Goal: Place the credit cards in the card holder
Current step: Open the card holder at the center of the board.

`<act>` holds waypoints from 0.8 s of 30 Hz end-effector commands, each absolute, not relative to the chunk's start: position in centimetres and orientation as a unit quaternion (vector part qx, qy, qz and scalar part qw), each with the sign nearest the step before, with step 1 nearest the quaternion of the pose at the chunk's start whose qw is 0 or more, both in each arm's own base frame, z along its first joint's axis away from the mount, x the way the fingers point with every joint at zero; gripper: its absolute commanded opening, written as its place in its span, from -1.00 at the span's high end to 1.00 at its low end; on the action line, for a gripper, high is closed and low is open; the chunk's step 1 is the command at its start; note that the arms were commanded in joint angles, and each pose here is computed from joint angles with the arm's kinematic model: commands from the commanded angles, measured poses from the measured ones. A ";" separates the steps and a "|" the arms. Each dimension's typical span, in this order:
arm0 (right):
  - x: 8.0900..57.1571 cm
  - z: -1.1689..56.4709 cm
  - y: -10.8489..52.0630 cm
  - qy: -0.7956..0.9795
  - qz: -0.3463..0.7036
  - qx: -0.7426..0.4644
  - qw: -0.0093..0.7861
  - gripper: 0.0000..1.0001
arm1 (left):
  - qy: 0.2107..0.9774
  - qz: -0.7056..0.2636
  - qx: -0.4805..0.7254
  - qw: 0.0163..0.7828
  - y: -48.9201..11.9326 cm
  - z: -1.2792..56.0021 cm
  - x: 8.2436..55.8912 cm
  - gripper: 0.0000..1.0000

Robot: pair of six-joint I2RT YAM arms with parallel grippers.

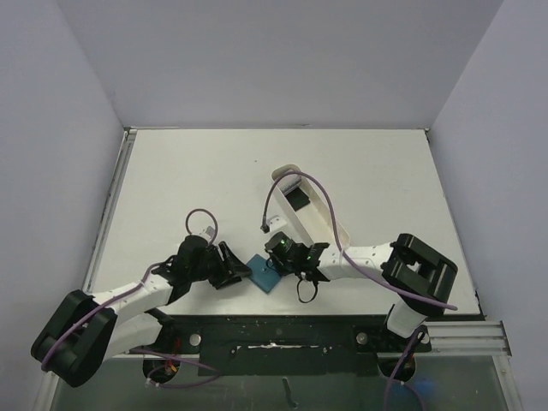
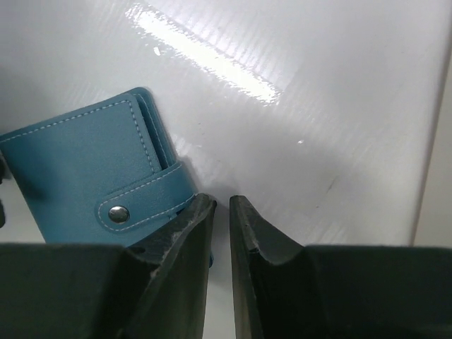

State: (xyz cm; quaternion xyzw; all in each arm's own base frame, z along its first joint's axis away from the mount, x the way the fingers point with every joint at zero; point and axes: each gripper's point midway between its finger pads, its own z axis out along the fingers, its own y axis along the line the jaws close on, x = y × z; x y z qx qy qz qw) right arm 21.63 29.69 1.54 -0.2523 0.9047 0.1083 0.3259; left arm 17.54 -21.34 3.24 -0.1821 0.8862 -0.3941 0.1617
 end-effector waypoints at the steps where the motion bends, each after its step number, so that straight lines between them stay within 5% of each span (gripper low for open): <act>1: 18.2 1.4 31.1 0.913 0.152 -0.249 0.285 0.62 | 0.870 -0.418 -0.189 0.181 -21.9 3.9 18.3 -0.05; 11: 19.6 5.6 31.8 0.918 0.142 -0.213 0.302 0.52 | 0.888 -0.378 -0.182 0.188 -21.8 2.3 19.7 0.07; 24: 19.7 6.4 35.8 0.902 0.208 -0.233 0.299 0.16 | 0.897 -0.356 -0.177 0.194 -21.4 1.8 20.1 0.90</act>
